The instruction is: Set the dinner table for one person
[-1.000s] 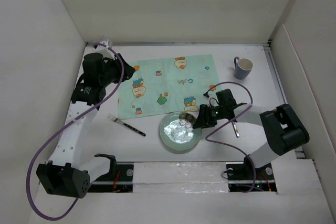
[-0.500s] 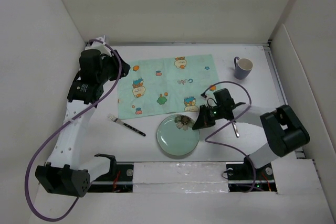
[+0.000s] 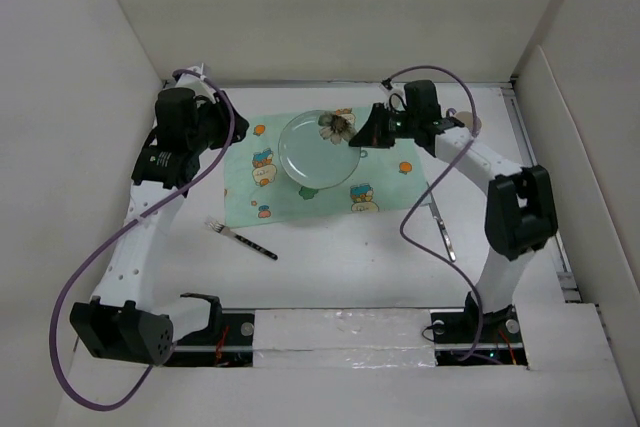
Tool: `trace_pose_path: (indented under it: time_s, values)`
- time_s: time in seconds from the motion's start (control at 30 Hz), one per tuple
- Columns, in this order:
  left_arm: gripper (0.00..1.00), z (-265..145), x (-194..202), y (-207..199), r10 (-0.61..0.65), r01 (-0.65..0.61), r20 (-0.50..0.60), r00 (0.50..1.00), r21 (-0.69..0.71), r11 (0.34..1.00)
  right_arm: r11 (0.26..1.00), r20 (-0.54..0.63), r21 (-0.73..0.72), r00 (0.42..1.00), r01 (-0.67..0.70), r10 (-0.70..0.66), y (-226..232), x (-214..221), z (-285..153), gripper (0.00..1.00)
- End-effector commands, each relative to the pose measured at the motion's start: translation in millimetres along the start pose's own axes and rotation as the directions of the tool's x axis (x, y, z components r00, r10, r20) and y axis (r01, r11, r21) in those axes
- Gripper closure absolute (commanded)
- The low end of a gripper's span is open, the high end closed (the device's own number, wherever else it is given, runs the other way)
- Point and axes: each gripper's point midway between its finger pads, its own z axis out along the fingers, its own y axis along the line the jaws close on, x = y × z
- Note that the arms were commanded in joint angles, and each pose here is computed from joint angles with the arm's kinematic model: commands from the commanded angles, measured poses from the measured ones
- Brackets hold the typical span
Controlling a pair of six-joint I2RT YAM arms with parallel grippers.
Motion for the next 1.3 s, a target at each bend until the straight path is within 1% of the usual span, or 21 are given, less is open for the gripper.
trace_pose_path:
  time_s: [0.0,0.03,0.13,0.33,0.47,0.53,0.7,0.83,0.93,0.97,1.03,1.07,1.13,1.17,1.27]
  values:
    - [0.63,-11,-27,-19,0.002,-0.007,0.076,0.997,0.071,0.997,0.997,0.082,-0.066,0.995,-0.044,0.049,9,-49,16,1.00]
    - [0.63,-12,-27,-20,-0.001,-0.005,0.076,0.997,0.075,0.997,0.997,0.093,-0.052,0.994,-0.053,0.058,0,-62,24,1.00]
    - [0.63,-14,-26,-17,0.001,-0.006,0.083,0.997,0.067,0.998,0.992,0.106,-0.050,0.987,-0.115,0.120,-14,-77,45,1.00]
    - [0.63,-13,-19,-13,-0.001,-0.004,0.077,0.997,0.055,0.998,0.983,0.106,-0.027,0.977,-0.181,0.183,-33,-80,63,1.00]
    - [0.63,-9,-13,-11,-0.005,0.001,0.065,0.998,0.059,0.998,0.967,0.092,0.031,0.964,-0.253,0.249,-62,-64,77,1.00]
    - [0.63,-6,-11,-10,-0.005,0.002,0.059,0.998,0.058,0.998,0.957,0.075,0.063,0.957,-0.284,0.279,-72,-48,84,1.00]
    - [0.63,3,1,-3,-0.012,0.010,0.028,1.000,0.039,0.999,0.942,0.050,0.126,0.950,-0.311,0.307,-94,-22,91,1.00]
    - [0.63,8,3,-4,-0.026,0.025,0.016,1.000,0.046,0.999,0.929,-0.002,0.178,0.944,-0.324,0.329,-107,0,91,0.94]
    - [0.63,10,4,-4,-0.029,0.028,0.009,1.000,0.045,0.999,0.924,-0.027,0.219,0.945,-0.314,0.327,-112,9,86,0.78]
    - [0.63,11,2,-4,-0.028,0.028,0.014,1.000,0.042,0.999,0.924,-0.025,0.228,0.947,-0.307,0.321,-110,8,83,0.65]
    - [0.63,12,1,-2,-0.023,0.022,0.014,1.000,0.031,0.999,0.924,-0.028,0.252,0.952,-0.289,0.306,-109,8,77,0.53]
    - [0.63,12,-2,-1,-0.015,0.014,0.021,1.000,0.023,1.000,0.927,-0.012,0.261,0.959,-0.269,0.282,-105,1,71,0.44]
    - [0.63,14,-4,1,-0.010,0.009,0.020,1.000,0.009,1.000,0.932,-0.005,0.272,0.968,-0.239,0.249,-100,-7,59,0.40]
    - [0.63,13,-7,1,-0.006,0.006,0.026,1.000,0.006,1.000,0.939,0.020,0.266,0.975,-0.219,0.221,-92,-19,47,0.38]
    - [0.65,15,-9,3,0.003,-0.003,0.026,1.000,-0.006,1.000,0.941,0.046,0.289,0.984,-0.177,0.171,-93,-29,17,0.37]
